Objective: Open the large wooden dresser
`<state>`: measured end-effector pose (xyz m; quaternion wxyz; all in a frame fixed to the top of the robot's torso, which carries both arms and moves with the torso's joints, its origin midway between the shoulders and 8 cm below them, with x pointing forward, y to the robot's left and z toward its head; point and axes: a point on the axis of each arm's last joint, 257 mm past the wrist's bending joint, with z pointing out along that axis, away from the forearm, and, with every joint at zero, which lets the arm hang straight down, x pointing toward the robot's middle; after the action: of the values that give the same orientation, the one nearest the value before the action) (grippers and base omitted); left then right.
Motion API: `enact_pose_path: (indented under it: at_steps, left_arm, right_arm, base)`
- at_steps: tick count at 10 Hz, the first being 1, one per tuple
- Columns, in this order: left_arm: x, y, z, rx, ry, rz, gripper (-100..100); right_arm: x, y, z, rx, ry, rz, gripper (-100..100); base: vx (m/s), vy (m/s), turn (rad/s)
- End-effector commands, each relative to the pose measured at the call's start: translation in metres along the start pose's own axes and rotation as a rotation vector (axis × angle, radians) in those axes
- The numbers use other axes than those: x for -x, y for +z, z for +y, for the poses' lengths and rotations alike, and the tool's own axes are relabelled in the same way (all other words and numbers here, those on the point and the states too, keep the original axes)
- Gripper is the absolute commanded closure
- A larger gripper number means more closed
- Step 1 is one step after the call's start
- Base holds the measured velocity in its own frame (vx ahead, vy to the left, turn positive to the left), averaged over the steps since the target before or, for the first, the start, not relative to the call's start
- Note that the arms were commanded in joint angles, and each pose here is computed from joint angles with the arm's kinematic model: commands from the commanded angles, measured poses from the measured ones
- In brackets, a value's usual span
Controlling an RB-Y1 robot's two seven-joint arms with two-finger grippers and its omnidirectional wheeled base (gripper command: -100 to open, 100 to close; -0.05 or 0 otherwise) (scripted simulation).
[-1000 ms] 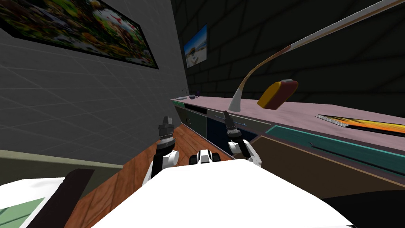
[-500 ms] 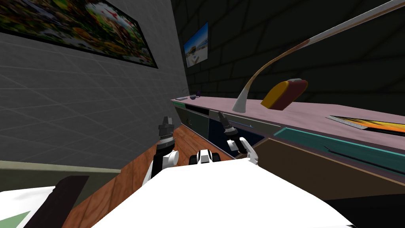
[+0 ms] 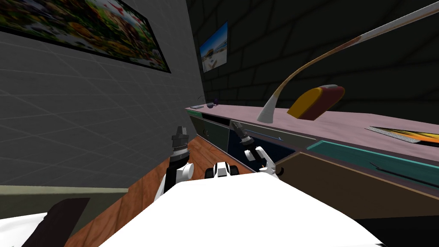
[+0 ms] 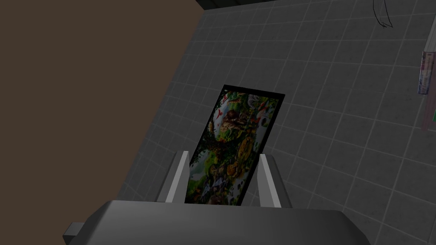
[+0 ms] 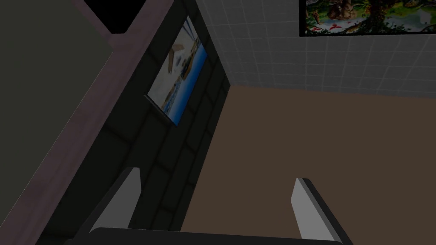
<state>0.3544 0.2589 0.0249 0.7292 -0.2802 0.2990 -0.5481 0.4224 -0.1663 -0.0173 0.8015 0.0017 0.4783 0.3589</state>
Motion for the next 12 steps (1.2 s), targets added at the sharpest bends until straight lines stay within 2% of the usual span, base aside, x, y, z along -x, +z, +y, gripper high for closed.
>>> enact_pose_path:
  at_steps: [1, 2, 3, 6, 11, 12]
  left_arm:
    - [0.000, 0.000, 0.000, 0.000, 0.000, 0.000, 0]
    - [0.000, 0.000, 0.000, 0.000, 0.000, 0.000, 0]
    - [0.000, 0.000, 0.000, 0.000, 0.000, 0.000, 0]
    - [0.000, 0.000, 0.000, 0.000, 0.000, 0.000, 0]
    - [0.000, 0.000, 0.000, 0.000, 0.000, 0.000, 0]
    - [0.000, 0.000, 0.000, 0.000, 0.000, 0.000, 0]
  right_arm:
    - [-0.016, 0.006, -0.004, 0.001, -0.111, 0.045, -100]
    - [-0.025, 0.012, -0.009, -0.001, -0.178, 0.071, -100]
    - [-0.028, 0.011, -0.009, 0.003, -0.203, 0.081, -100]
    - [-0.049, 0.021, -0.019, 0.007, -0.371, 0.141, -100]
    - [-0.070, 0.030, -0.031, 0.024, -0.587, 0.211, -100]
    - [-0.078, 0.034, -0.038, 0.028, -0.665, 0.234, -100]
  base:
    - [0.048, 0.072, -0.017]
    - [0.055, 0.103, -0.036]
    - [0.048, 0.098, -0.021]
    - [0.058, 0.088, -0.030]
    - [0.037, 0.080, -0.029]
    - [0.029, 0.094, -0.041]
